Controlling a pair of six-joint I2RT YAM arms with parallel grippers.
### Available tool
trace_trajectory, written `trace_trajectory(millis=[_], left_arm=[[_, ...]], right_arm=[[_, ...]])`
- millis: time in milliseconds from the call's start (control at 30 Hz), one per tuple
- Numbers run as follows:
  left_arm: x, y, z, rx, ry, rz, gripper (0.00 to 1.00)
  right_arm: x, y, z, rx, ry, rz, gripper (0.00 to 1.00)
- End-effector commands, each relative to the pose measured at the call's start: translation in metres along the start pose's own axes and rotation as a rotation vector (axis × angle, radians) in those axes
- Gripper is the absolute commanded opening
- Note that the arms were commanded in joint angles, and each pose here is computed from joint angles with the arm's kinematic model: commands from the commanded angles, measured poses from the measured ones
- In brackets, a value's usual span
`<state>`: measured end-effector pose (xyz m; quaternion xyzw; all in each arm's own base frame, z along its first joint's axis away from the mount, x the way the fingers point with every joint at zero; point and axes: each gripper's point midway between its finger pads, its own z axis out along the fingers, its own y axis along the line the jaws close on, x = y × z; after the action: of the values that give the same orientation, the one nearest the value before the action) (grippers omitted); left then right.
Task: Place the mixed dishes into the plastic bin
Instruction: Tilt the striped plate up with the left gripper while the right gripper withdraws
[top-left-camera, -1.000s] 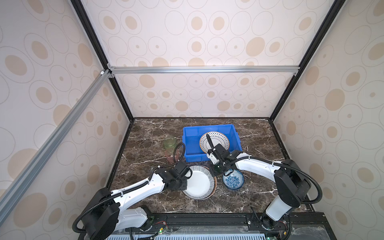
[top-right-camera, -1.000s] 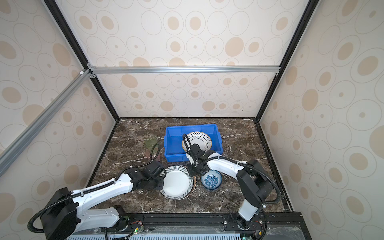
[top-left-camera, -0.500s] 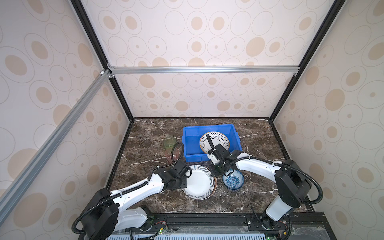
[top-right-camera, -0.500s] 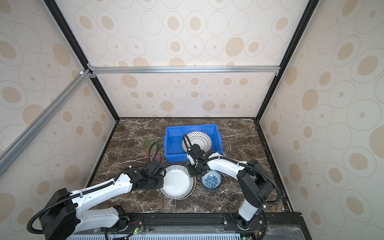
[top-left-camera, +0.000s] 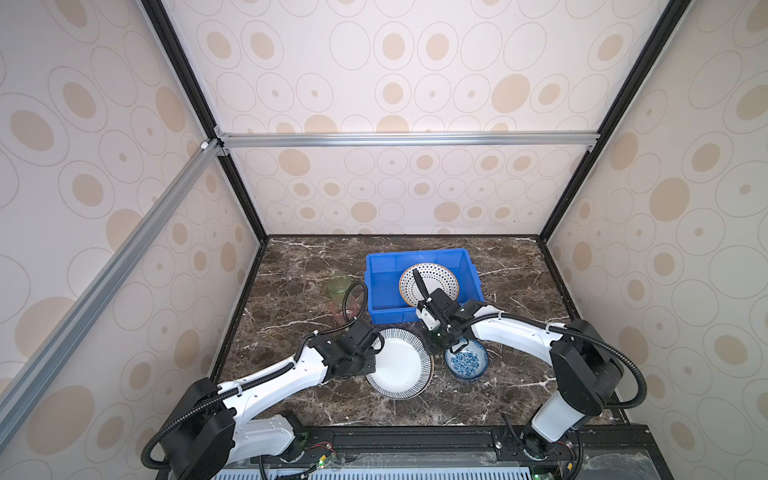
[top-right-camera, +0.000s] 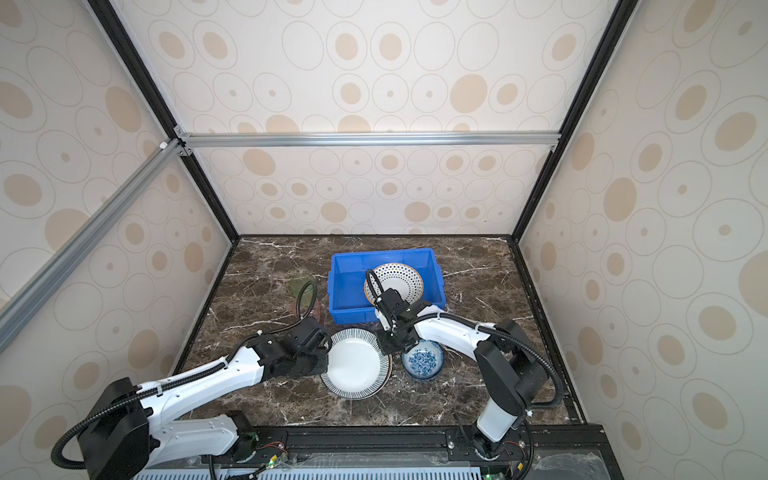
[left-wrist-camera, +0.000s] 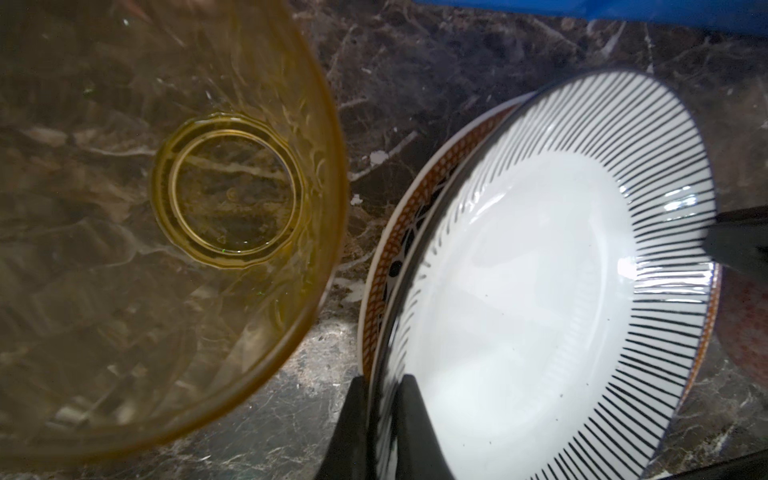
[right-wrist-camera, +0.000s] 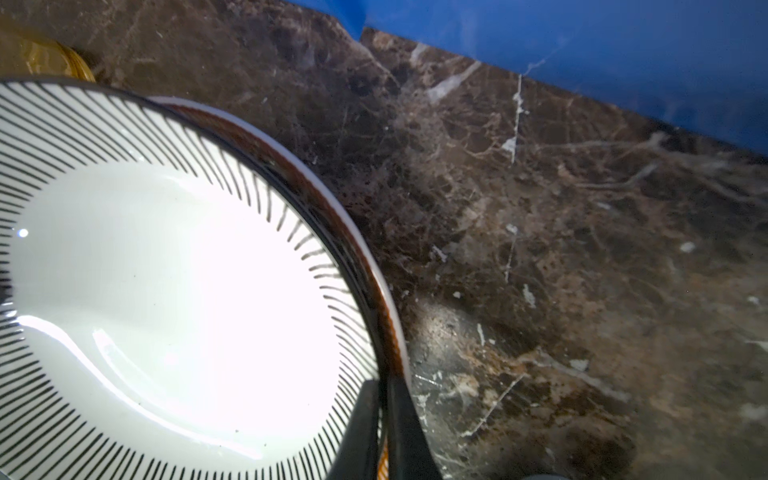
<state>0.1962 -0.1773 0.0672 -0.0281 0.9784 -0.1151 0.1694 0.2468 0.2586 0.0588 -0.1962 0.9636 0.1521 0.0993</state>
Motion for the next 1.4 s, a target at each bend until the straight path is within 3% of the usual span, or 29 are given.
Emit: trace_trajectory(millis=[0, 433, 1367], left_arm=[[0.006, 0.009, -0.005, -0.046, 0.017, 0.068, 0.00], [-0.006, 0.007, -0.025, -0.036, -0.042, 0.085, 0.00], [-0.052, -0.033, -0.078, 0.066, -0.174, 0.165, 0.00]], right_arm=[[0.003, 0.002, -0.009, 0.014, -0.008, -0.020, 0.11], [-0.009, 0.005, -0.038, 0.018, -0.085, -0.026, 0.16], [-0.019, -0.006, -0.107, 0.099, -0.277, -0.040, 0.15]])
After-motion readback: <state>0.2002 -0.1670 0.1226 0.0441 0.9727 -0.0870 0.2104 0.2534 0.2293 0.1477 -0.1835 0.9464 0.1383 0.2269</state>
